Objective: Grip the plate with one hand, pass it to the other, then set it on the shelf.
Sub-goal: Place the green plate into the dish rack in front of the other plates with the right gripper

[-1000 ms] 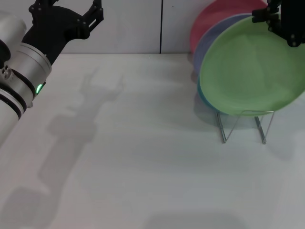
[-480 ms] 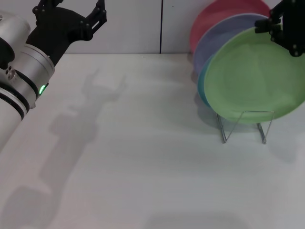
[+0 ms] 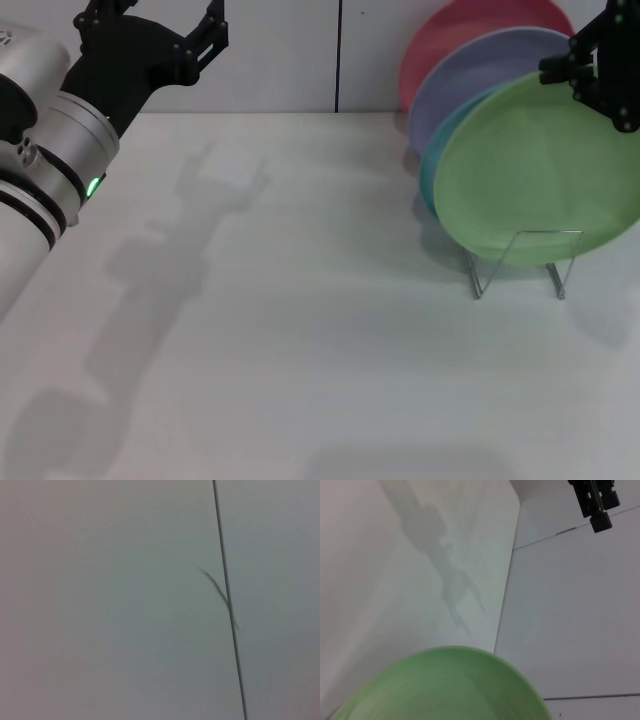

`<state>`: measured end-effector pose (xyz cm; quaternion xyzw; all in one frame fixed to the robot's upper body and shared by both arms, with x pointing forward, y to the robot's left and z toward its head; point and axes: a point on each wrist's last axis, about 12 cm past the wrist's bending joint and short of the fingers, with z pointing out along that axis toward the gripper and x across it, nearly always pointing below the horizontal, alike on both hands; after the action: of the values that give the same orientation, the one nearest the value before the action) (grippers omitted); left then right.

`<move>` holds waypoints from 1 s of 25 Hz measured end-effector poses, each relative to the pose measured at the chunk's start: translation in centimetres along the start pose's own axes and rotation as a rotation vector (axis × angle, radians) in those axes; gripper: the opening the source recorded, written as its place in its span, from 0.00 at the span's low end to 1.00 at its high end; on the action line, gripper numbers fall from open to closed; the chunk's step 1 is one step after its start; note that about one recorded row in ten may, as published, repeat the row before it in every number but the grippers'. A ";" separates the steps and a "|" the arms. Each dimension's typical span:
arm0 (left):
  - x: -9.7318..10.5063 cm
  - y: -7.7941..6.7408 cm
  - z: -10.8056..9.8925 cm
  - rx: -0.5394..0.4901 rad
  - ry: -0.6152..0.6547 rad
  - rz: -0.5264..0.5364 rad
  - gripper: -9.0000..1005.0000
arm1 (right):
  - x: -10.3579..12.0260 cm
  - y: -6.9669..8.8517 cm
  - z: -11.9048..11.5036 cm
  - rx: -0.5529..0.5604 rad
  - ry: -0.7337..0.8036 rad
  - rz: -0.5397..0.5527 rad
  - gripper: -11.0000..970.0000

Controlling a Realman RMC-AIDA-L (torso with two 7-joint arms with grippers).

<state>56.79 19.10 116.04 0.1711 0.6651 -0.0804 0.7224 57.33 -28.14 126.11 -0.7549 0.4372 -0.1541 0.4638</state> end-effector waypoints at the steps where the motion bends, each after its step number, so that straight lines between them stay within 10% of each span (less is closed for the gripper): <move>1: 0.0 0.0 0.1 0.002 0.000 0.001 0.86 | 0.1 0.1 0.0 -0.001 0.002 0.001 0.09; 15: 0.1 -0.5 1.3 0.029 0.014 0.004 0.86 | 0.4 1.0 -0.8 -0.048 0.045 0.063 0.10; 25: 0.4 -0.4 1.9 0.033 0.033 0.011 0.86 | -0.3 1.4 -1.6 -0.097 0.007 0.101 0.47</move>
<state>58.43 18.08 115.66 0.1876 0.6745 -0.0845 0.7090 55.45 -29.09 125.75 -0.7530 0.4834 -0.1120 0.4323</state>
